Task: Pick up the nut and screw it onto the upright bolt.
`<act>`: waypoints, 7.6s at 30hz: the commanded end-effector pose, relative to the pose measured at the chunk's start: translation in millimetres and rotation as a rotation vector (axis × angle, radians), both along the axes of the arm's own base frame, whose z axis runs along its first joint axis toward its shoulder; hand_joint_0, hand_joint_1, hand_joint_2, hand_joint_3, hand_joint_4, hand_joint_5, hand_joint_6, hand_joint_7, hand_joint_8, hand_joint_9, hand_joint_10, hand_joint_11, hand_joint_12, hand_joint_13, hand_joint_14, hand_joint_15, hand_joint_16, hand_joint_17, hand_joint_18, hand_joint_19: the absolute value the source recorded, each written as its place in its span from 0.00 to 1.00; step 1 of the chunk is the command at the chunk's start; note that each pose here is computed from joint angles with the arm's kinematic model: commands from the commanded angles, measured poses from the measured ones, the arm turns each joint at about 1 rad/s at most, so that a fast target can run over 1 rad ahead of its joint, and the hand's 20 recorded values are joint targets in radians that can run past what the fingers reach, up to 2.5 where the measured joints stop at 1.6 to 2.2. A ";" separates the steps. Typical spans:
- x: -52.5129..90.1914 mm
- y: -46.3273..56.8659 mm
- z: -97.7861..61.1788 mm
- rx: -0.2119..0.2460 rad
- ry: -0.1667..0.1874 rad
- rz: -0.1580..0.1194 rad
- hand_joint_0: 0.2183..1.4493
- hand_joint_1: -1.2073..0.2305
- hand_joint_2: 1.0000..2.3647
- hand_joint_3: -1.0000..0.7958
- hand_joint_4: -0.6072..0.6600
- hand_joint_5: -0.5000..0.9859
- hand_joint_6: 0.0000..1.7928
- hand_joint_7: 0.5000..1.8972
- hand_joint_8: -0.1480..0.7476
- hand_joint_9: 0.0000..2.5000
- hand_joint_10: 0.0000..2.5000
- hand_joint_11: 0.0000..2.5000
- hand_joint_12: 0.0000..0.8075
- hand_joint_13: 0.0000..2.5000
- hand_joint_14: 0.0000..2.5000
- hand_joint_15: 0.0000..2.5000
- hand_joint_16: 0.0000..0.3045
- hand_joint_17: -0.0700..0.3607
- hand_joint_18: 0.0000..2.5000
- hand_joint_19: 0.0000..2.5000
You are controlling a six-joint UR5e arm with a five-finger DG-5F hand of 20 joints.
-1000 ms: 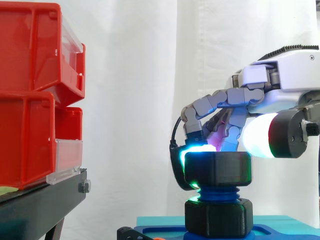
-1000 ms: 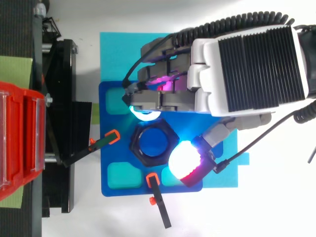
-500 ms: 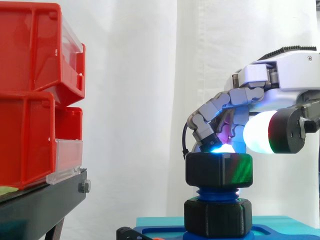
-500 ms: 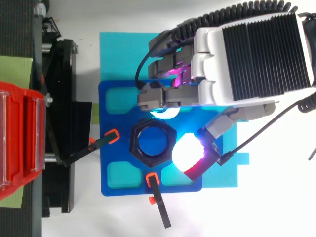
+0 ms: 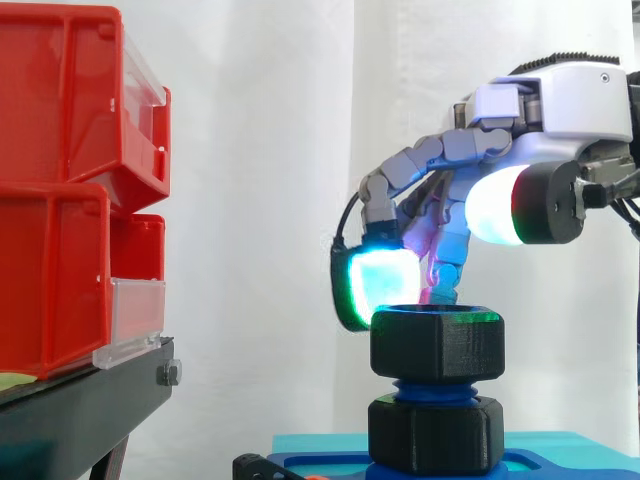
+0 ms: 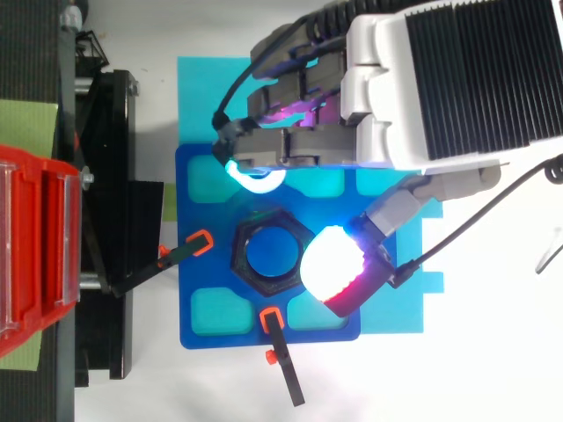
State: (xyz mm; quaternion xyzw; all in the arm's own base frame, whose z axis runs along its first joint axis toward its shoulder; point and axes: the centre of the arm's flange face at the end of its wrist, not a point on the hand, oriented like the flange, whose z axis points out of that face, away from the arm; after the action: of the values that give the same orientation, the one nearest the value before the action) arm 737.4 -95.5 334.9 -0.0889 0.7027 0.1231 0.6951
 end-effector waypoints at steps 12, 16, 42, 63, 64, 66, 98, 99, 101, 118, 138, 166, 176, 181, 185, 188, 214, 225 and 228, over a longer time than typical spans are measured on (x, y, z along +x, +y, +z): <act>5.7 17.1 1.5 0.000 -0.031 0.016 0.23 0.68 0.00 0.28 0.61 0.28 0.28 0.05 0.33 0.39 0.00 0.00 0.19 0.29 0.00 0.00 0.09 0.31 0.16 0.03; 1.7 23.0 -11.1 -0.001 -0.007 0.018 0.23 0.69 0.00 0.28 0.60 0.27 0.28 0.04 0.33 0.35 0.00 0.00 0.21 0.25 0.00 0.00 0.09 0.31 0.12 0.01; -1.3 25.3 -22.3 0.029 0.024 0.013 0.22 0.71 0.00 0.28 0.62 0.28 0.28 0.13 0.35 0.22 0.00 0.00 0.30 0.15 0.00 0.00 0.11 0.33 0.00 0.00; -2.0 20.1 -20.6 0.029 0.023 0.010 0.25 0.66 0.00 0.28 0.55 0.39 0.28 0.62 0.40 0.45 0.00 0.00 0.18 0.34 0.00 0.00 0.07 0.27 0.20 0.01; -2.5 19.0 -21.4 0.029 0.024 0.008 0.25 0.66 0.00 0.28 0.55 0.39 0.28 0.63 0.40 0.45 0.00 0.00 0.17 0.34 0.00 0.00 0.07 0.27 0.21 0.01; -2.5 19.1 -21.4 0.029 0.024 0.010 0.25 0.65 0.00 0.28 0.53 0.39 0.28 0.65 0.40 0.47 0.00 0.00 0.15 0.37 0.00 0.00 0.07 0.27 0.24 0.04; -1.9 -22.1 7.7 0.022 -0.016 0.010 0.25 0.64 0.00 0.28 0.53 0.41 0.28 0.69 0.39 0.64 0.00 0.02 0.12 0.47 0.00 0.01 0.06 0.26 0.38 0.15; -2.1 -24.2 8.4 0.022 -0.018 0.009 0.25 0.64 0.00 0.28 0.54 0.39 0.28 0.66 0.39 0.63 0.00 0.02 0.13 0.46 0.00 0.00 0.07 0.27 0.37 0.14; -1.8 -30.2 13.2 0.021 -0.030 0.009 0.25 0.64 0.00 0.28 0.56 0.38 0.28 0.62 0.40 0.61 0.00 0.03 0.14 0.45 0.00 0.01 0.07 0.28 0.36 0.14; 4.3 -14.4 6.9 0.023 -0.074 0.010 0.23 0.67 0.00 0.28 0.60 0.25 0.28 0.02 0.34 0.32 0.00 0.00 0.24 0.21 0.00 0.00 0.09 0.30 0.05 0.00; 5.0 17.2 -5.9 0.037 -0.037 0.019 0.22 0.79 0.00 0.28 0.48 0.16 0.28 0.01 0.28 0.00 0.00 0.00 0.38 0.00 0.00 0.00 0.13 0.38 0.00 0.00; -3.4 15.1 -21.7 0.035 0.023 0.019 0.22 0.77 0.00 0.28 0.55 0.22 0.28 0.10 0.33 0.05 0.00 0.00 0.37 0.02 0.00 0.00 0.13 0.37 0.00 0.00; -4.2 10.7 -21.8 0.035 0.025 0.014 0.22 0.75 0.00 0.28 0.59 0.24 0.28 0.23 0.35 0.08 0.00 0.00 0.37 0.06 0.00 0.00 0.12 0.35 0.00 0.00; -4.3 8.6 -21.7 0.035 0.023 0.013 0.22 0.74 0.00 0.28 0.61 0.25 0.28 0.28 0.36 0.09 0.00 0.00 0.36 0.07 0.00 0.00 0.11 0.34 0.00 0.00; -4.6 5.2 -21.1 0.035 0.023 0.008 0.23 0.74 0.00 0.28 0.62 0.26 0.28 0.33 0.36 0.10 0.00 0.00 0.36 0.08 0.00 0.00 0.11 0.34 0.00 0.00; -5.4 1.0 -21.7 0.036 0.023 0.005 0.23 0.73 0.00 0.28 0.64 0.27 0.28 0.42 0.37 0.12 0.00 0.00 0.35 0.09 0.00 0.00 0.10 0.33 0.00 0.00; -12.2 -36.7 -20.5 0.035 0.016 -0.013 0.24 0.69 0.00 0.28 0.67 0.30 0.28 0.40 0.38 0.25 0.00 0.00 0.27 0.23 0.00 0.00 0.08 0.29 0.10 0.01; -9.7 -33.0 -17.6 0.035 -0.008 0.007 0.23 0.69 0.00 0.28 0.61 0.26 0.28 0.11 0.35 0.23 0.00 0.00 0.27 0.21 0.00 0.00 0.08 0.29 0.08 0.00; -6.8 -23.4 -16.6 0.035 -0.018 0.017 0.23 0.70 0.00 0.28 0.60 0.25 0.28 0.08 0.34 0.22 0.00 0.00 0.28 0.20 0.00 0.00 0.08 0.30 0.07 0.00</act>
State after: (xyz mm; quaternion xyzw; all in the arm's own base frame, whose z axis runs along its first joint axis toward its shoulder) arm 728.7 -125.2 317.5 -0.0809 0.6963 0.1383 0.6997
